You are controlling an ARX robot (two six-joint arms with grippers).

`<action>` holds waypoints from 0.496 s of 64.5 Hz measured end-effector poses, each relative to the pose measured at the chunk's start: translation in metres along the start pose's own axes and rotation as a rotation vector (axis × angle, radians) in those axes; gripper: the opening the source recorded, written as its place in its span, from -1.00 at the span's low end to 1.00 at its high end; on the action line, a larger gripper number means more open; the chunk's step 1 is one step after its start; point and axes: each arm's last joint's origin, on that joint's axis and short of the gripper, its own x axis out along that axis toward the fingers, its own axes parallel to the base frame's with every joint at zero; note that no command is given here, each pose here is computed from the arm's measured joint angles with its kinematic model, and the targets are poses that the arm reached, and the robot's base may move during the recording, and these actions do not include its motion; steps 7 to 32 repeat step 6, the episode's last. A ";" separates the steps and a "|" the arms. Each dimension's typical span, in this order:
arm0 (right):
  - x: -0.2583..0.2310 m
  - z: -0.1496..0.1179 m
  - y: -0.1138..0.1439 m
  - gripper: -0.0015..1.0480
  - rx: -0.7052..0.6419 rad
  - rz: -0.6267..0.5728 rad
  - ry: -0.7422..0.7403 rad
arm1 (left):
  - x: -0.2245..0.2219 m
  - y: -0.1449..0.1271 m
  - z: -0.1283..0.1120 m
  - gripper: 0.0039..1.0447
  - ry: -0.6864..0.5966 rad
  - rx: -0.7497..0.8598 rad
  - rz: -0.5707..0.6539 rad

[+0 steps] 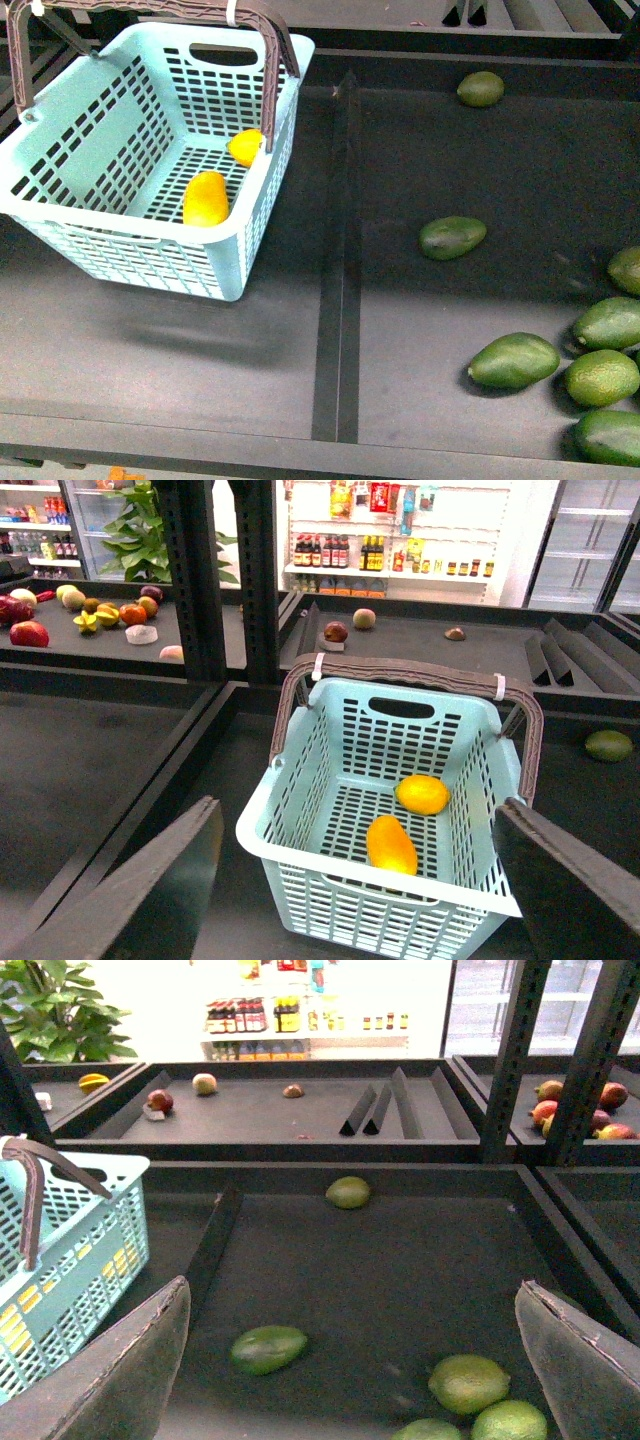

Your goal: Pick lemon and mango into basket

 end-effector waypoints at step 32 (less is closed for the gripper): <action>0.000 0.000 0.000 0.83 0.000 0.000 0.000 | 0.000 0.000 0.000 0.88 0.000 0.002 0.000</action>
